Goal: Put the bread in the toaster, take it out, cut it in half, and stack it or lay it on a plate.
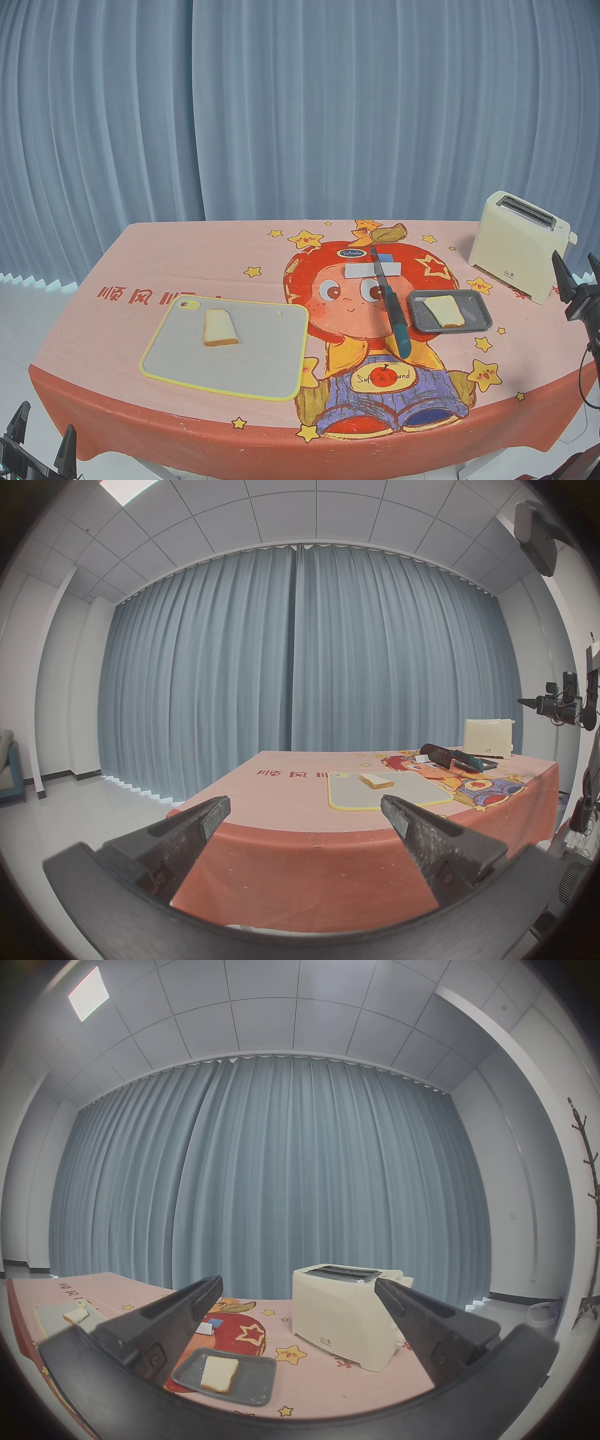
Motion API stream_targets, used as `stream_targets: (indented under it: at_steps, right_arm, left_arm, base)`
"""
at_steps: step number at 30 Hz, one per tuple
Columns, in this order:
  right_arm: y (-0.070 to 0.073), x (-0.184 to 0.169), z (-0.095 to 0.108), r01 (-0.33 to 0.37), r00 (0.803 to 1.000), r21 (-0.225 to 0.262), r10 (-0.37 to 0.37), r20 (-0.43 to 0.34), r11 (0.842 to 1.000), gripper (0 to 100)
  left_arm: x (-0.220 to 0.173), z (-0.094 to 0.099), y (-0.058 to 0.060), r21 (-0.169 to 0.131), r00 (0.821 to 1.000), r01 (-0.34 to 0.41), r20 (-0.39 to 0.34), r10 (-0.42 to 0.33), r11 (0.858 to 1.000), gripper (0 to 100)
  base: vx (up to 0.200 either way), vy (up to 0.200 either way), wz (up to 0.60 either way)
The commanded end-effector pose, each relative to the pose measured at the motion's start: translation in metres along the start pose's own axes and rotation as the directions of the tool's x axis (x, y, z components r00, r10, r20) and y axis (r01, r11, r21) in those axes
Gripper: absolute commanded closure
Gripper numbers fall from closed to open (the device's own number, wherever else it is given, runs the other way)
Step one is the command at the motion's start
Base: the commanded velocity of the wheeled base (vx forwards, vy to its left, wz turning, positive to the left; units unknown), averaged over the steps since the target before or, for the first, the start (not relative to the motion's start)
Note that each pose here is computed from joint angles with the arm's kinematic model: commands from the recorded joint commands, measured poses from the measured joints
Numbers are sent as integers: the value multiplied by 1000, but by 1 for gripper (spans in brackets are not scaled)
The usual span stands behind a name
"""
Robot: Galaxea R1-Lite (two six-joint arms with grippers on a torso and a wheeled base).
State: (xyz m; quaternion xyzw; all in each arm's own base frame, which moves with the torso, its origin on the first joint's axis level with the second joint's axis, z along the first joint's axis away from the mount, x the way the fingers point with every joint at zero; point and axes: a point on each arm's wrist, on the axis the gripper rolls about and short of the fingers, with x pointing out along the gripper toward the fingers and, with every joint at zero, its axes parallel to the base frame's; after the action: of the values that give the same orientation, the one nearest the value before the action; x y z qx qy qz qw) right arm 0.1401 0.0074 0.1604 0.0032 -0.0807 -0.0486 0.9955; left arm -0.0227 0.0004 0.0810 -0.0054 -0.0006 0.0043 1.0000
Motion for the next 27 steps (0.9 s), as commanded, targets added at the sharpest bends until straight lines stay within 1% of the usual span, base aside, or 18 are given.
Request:
stream_targets:
  at_steps: [1,2,3,6,7,11,16,19,21,27]
  right_arm:
    - [-6,-18,7,19,1000,-11,-19,20,1000,0]
    - [-6,-18,7,19,1000,-11,-19,20,1000,0]
    - [-7,-26,7,14,1000,-15,-14,-2,1000,0]
    - [-8,-37,6,7,999,-18,-7,-31,1000,0]
    - [-9,-44,5,-8,998,-22,7,-55,1000,0]
    - [-11,-55,5,-33,996,-22,31,-82,999,0]
    - [-11,-65,7,-56,996,-11,56,-70,998,0]
    - [-12,-69,6,-49,997,-13,48,-58,999,0]
    - [-14,-76,8,-38,999,-12,37,-35,999,0]
    - [-17,-91,4,-35,998,-18,34,-56,999,0]
  left_arm:
    - [1,-5,0,0,1000,-1,-19,1,1000,0]
    - [1,-5,0,0,1000,-1,-19,1,1000,0]
    - [1,-5,0,0,1000,-1,-19,1,1000,0]
    - [1,-5,0,0,1000,-1,-18,1,1000,0]
    - [1,-5,0,-1,1000,-1,-19,1,1000,0]
    - [1,-5,0,-1,1000,-1,-18,1,1000,0]
    - [1,-5,0,-1,1000,-1,-19,1,1000,0]
    - [1,-5,0,0,1000,-1,-18,1,1000,0]
    - [1,-5,0,-1,1000,-1,-18,1,1000,0]
    - [1,-5,0,0,1000,-1,-18,1,1000,0]
  base:
    - [0,0,0]
    - [0,0,0]
    - [0,0,0]
    - [0,0,0]
    - [0,0,0]
    - [0,0,0]
    - [0,0,0]
    - [0,0,0]
    - [0,0,0]
    - [0,0,0]
